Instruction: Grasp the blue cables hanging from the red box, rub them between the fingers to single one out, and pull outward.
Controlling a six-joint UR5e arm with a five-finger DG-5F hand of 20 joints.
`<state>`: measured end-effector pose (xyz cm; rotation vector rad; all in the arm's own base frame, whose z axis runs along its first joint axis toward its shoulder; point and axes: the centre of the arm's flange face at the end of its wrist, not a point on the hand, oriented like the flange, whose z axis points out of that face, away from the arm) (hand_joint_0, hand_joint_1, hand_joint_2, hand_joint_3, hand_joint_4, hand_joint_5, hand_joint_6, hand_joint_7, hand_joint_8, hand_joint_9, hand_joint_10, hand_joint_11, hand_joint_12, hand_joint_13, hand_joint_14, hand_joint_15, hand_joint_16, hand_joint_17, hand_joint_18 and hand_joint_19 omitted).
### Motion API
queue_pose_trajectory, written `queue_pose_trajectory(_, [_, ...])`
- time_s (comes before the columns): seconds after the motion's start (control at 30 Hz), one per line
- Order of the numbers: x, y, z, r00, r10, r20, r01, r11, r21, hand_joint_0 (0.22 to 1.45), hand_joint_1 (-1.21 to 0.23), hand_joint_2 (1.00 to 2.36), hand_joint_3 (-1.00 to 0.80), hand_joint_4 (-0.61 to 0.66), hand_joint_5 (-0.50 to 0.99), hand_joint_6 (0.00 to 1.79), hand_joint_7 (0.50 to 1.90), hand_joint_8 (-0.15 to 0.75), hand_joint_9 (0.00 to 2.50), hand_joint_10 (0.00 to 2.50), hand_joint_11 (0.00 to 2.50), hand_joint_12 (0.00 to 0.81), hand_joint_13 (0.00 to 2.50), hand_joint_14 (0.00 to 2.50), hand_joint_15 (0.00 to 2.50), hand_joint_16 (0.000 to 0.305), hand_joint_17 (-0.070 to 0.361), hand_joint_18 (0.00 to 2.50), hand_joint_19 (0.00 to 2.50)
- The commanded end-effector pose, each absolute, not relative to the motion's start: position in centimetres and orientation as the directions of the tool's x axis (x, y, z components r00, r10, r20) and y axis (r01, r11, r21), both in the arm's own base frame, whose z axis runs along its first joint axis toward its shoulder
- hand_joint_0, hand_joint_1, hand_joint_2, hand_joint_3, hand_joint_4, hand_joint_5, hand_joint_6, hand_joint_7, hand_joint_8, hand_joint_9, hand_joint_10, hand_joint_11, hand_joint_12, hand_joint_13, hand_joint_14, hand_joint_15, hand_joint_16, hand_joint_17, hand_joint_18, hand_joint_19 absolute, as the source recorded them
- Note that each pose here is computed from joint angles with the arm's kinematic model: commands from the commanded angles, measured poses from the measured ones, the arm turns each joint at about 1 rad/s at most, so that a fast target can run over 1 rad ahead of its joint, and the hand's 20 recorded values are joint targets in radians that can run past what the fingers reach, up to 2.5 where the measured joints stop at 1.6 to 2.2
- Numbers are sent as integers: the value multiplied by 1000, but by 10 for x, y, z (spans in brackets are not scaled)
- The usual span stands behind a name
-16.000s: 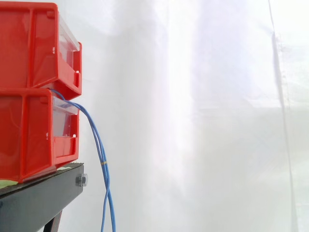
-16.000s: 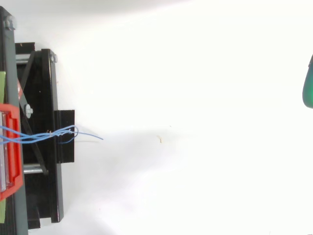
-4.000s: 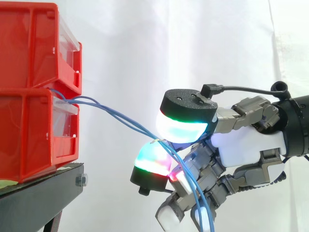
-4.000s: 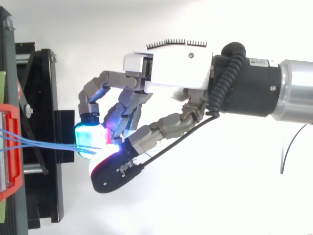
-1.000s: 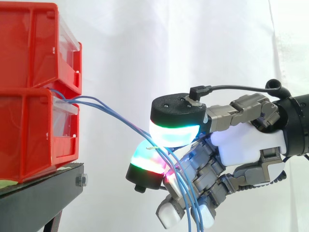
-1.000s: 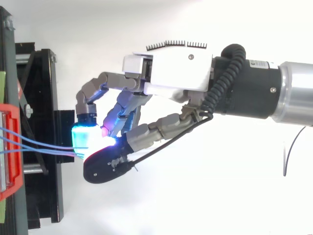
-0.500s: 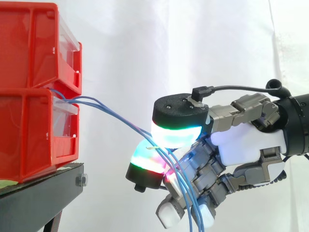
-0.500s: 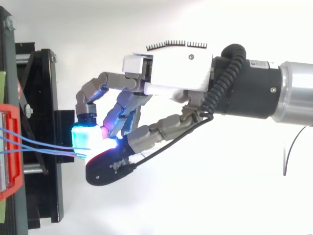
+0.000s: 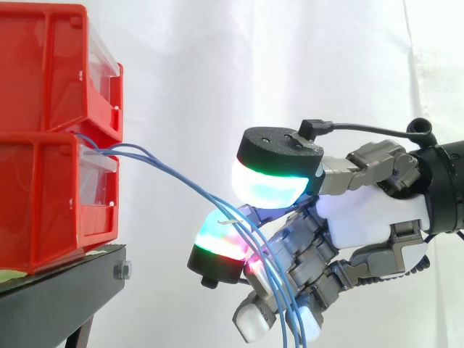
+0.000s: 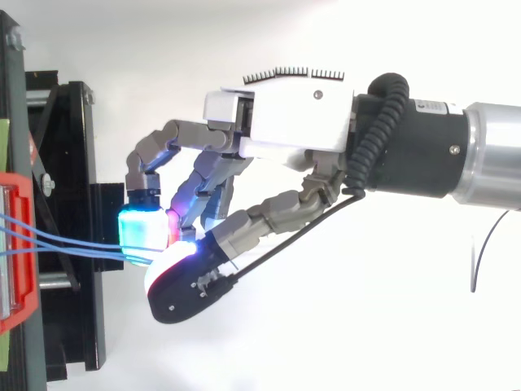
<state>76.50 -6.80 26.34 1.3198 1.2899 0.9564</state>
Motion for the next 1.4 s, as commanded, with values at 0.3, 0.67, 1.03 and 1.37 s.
queue_pose_trajectory(0.3, [765,-68,264,114,988,-108,182,86,979,543,-984,1000,-500,292,-140,913,1048,384,1016,14,770,428,850,13,476,62,139,1027,541])
queue_pose_trajectory(0.67, [765,-68,264,113,988,-108,185,86,979,571,-755,1010,-381,250,-92,889,1164,398,1188,17,769,416,936,14,499,61,136,1095,573])
queue_pose_trajectory(1.03, [765,-68,266,115,988,-106,182,84,980,598,-829,1020,-216,226,-113,892,1162,392,1122,17,757,418,911,15,494,60,135,1071,571])
queue_pose_trajectory(1.37, [765,-68,265,113,988,-107,185,85,979,592,-839,1015,-322,257,-118,839,1134,386,1083,19,687,424,887,14,481,61,136,1048,574])
